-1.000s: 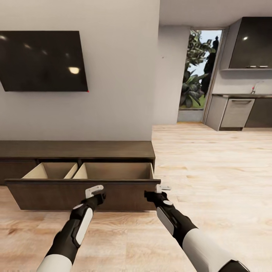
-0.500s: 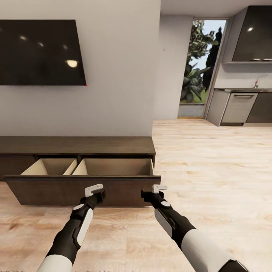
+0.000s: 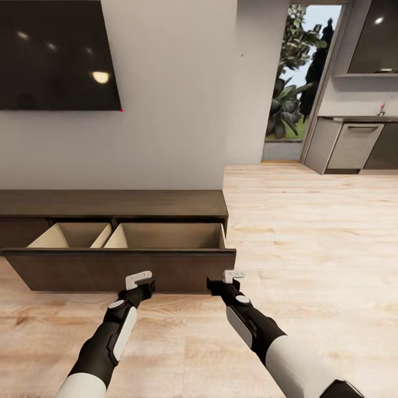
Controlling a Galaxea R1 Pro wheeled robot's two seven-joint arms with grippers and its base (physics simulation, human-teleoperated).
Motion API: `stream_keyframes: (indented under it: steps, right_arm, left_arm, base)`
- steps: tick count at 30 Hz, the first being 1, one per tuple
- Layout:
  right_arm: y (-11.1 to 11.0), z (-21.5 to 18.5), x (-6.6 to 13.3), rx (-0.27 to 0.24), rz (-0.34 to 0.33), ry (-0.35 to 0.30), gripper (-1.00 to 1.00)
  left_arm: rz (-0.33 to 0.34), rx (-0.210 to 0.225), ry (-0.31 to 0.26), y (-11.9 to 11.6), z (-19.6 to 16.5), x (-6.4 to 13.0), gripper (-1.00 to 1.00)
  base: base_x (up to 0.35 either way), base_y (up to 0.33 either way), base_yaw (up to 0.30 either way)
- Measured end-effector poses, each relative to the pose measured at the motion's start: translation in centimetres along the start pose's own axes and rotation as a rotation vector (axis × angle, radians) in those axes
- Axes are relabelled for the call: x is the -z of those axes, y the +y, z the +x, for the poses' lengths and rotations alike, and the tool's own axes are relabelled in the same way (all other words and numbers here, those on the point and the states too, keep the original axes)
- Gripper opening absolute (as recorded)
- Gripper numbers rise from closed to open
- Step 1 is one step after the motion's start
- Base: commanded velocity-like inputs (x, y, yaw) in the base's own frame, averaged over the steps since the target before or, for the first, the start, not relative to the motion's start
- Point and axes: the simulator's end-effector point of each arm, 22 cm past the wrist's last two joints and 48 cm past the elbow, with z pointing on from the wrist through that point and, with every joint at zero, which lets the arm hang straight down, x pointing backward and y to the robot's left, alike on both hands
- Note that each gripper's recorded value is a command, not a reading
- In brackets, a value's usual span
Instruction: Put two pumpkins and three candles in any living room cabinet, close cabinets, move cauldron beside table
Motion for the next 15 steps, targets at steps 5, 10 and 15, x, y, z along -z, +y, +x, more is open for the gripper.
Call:
stream_keyframes:
  steps: [5, 10, 15]
  right_arm:
    - [-1.4, 2.5, -0.6, -0.005, 0.028, 0.023, 1.0]
    - [-3.3, 5.6, -1.0, -0.004, 0.066, 0.044, 1.0]
    - [-3.9, 5.9, -1.3, -0.015, 0.077, 0.014, 1.0]
  left_arm:
    - [-0.003, 0.002, -0.032, 0.1, 0.2, -0.5, 1.0]
    - [0.004, -0.011, -0.047, -0.3, 0.8, -1.0, 1.0]
    - [0.001, -0.013, -0.035, -0.2, 1.7, -1.4, 1.0]
  base:
    - [0.0, 0.0, 0.0]
    - [0.0, 0.0, 0.0]
    - [0.0, 0.0, 0.0]
